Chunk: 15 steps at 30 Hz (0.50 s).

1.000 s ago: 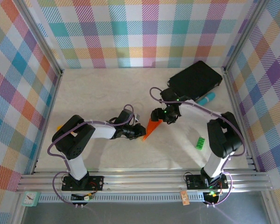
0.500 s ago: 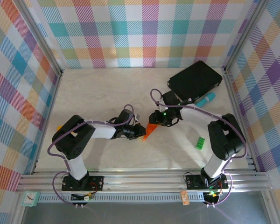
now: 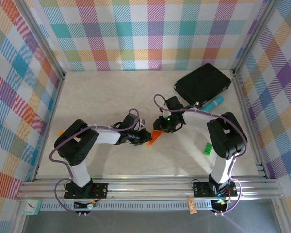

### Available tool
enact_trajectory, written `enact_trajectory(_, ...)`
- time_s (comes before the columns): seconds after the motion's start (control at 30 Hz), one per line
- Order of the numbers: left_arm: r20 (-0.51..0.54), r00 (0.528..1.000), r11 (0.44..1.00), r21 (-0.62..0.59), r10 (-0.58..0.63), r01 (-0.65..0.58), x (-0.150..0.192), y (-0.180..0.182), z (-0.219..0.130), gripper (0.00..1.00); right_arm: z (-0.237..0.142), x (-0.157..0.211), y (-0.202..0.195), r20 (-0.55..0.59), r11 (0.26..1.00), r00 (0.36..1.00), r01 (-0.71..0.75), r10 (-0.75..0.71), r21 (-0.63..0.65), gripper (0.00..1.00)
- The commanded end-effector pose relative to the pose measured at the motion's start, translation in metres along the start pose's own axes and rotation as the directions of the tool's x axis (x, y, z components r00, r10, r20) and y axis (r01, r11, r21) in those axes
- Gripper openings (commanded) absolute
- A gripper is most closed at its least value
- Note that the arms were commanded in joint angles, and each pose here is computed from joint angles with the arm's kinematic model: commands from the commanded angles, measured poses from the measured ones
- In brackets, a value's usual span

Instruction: Fold a paper plane with a square sheet of paper (pick it up from the middle)

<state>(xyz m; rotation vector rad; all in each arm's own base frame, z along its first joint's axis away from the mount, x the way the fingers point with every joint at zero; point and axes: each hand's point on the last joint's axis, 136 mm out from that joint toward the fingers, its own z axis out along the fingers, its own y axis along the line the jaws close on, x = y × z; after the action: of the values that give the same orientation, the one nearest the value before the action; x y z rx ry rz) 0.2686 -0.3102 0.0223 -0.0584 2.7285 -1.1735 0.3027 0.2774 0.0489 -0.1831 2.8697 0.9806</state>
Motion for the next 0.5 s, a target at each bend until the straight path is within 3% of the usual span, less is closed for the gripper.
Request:
enact_trajectory(0.0, -0.065, 0.998, 0.993, -0.119, -0.026, 0.018, 0.024, 0.036, 0.014, 0.17, 0.002, -0.011, 0.003, 0.023, 1.000, 1.000, 0.000, 0.000, 0.006, 0.29)
enact_trajectory(0.47, -0.071, 0.997, 0.992, -0.122, -0.027, 0.018, 0.026, 0.037, 0.014, 0.16, 0.012, -0.011, -0.016, 0.001, 0.996, 0.999, -0.036, 0.036, 0.082, 0.29)
